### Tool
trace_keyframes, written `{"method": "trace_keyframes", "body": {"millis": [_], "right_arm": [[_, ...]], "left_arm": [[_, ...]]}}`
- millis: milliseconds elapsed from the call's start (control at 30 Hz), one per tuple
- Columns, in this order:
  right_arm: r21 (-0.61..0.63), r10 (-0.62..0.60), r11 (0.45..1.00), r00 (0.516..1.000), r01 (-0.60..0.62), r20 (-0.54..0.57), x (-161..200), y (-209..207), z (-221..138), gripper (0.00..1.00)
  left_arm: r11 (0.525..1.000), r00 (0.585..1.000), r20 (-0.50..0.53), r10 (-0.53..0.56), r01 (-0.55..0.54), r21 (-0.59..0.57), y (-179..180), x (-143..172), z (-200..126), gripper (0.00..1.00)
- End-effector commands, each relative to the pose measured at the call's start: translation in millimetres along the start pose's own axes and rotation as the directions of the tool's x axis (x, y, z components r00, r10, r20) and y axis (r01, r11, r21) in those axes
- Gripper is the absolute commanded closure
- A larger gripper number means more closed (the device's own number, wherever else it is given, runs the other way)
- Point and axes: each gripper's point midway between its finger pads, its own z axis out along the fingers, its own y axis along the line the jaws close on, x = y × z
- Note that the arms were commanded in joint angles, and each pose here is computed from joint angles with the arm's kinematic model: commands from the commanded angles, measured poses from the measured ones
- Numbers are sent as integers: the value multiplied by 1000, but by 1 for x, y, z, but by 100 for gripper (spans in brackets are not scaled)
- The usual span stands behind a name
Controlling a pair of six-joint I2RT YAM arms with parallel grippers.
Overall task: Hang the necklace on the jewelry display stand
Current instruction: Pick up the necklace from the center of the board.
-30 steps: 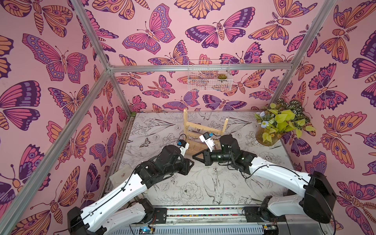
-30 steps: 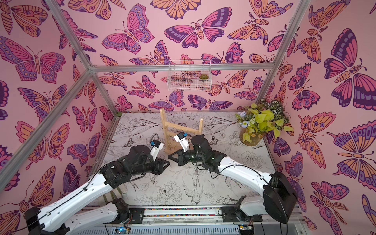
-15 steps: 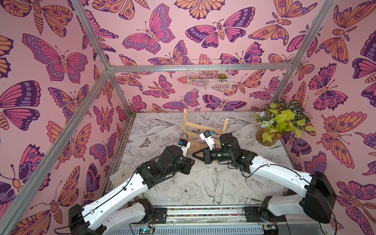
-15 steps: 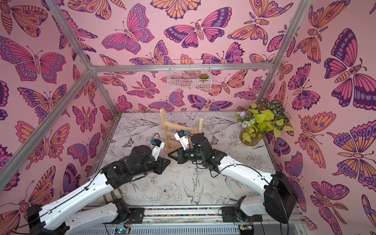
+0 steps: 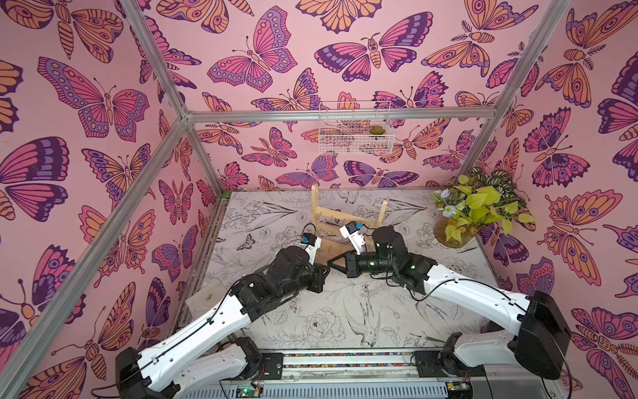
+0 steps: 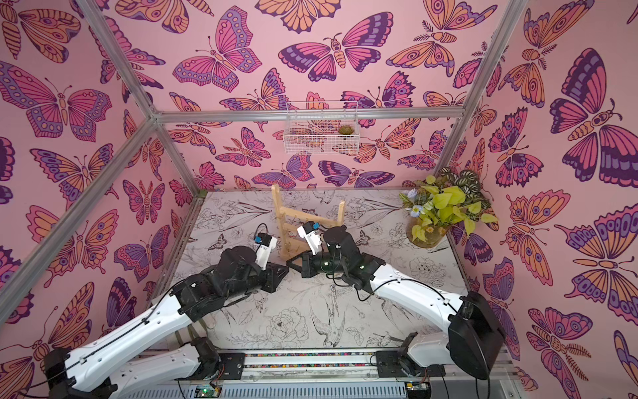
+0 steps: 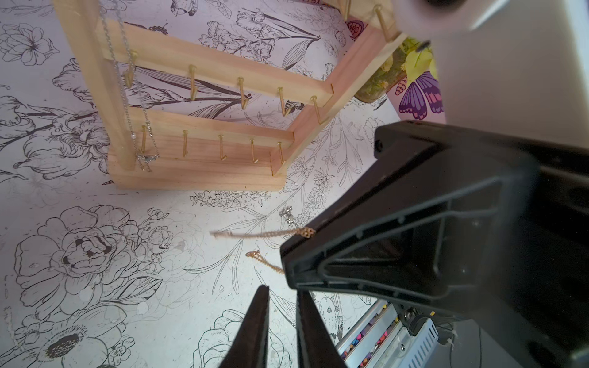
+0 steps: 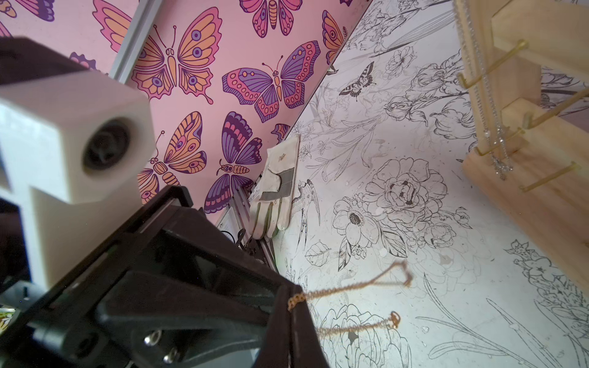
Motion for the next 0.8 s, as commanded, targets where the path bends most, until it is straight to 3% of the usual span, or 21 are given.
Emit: {"method": "trace_keyframes", "body": {"millis": [0, 167, 767], "right_arm": [[-37, 5, 999, 998, -3, 58, -18, 17, -9, 95], [-67, 49, 997, 997, -45, 63, -21, 23, -9, 95], [-52, 84, 995, 995, -81, 48, -24, 32, -16, 95]], "left_arm": [[1000, 1000, 12, 1, -2, 20, -6, -1, 7, 79], [1000, 999, 50, 18, -18, 7, -6, -8, 8, 78], [998, 992, 120, 41, -35, -56, 4, -18, 9, 90]]}}
